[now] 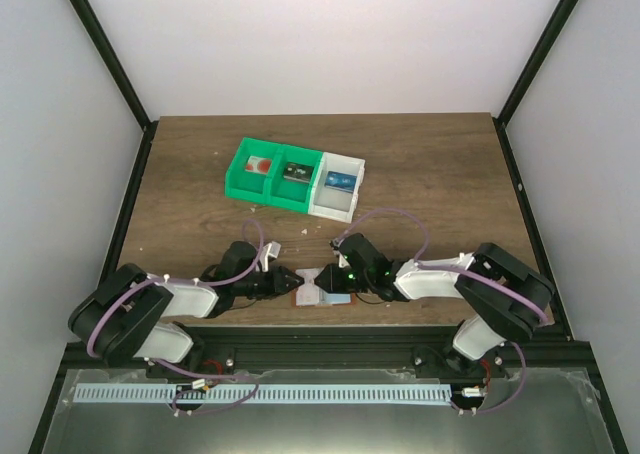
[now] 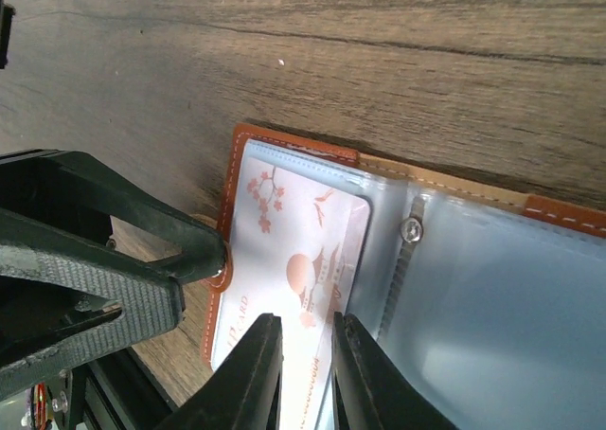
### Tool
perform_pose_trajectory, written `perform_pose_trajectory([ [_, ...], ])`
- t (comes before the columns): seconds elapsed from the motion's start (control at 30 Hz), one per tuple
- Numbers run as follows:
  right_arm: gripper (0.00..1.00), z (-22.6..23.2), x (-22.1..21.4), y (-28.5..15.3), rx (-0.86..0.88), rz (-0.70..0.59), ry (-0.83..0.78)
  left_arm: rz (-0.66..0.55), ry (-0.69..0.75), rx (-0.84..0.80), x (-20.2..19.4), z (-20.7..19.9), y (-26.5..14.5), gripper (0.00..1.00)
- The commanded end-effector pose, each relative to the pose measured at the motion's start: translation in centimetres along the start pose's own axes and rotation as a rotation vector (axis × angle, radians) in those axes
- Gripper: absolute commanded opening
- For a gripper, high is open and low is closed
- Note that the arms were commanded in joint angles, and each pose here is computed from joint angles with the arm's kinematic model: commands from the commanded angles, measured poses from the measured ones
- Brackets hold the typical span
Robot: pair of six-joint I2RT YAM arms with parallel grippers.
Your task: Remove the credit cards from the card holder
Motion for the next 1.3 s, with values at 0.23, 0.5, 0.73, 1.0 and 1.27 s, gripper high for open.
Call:
perform_pose_trajectory([
  [0.23,0.17,-0.8,-0.7,1.0,-0.011,0.033,0.015,0.012,0.012,0.006,0.0,0.1,0.4,0.37],
  [0.5,0.17,-0.9,-0.8,1.5,-0.01,0.048,0.019,0.008,0.034,0.026,0.4,0.2,0.5,0.39],
  [0.73,0.17,-0.9,-1.0,1.7,0.007,0.059,0.027,0.019,0.026,0.001,0.4,-0.2,0.6,0.4],
  [1.0,0.17,-0.6,-1.1,2.2,0.038,0.078,0.032,0.031,0.013,0.002,0.7,-0.1,1.2,0.42],
  [1.27,0.16,-0.5,-1.5,2.1,0.078,0.088,0.04,0.029,-0.004,-0.01,0.3,0.0,1.1,0.43],
])
Point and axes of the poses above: each gripper's point midway between its finger pads, its own y axis out along the fingers, its own z axis along the line the jaws close on, x = y × z, the point moved 4 cm from there along -y, back along the fingers, and after that the axes turned 10 degrees about y, right-handed, at the moved point
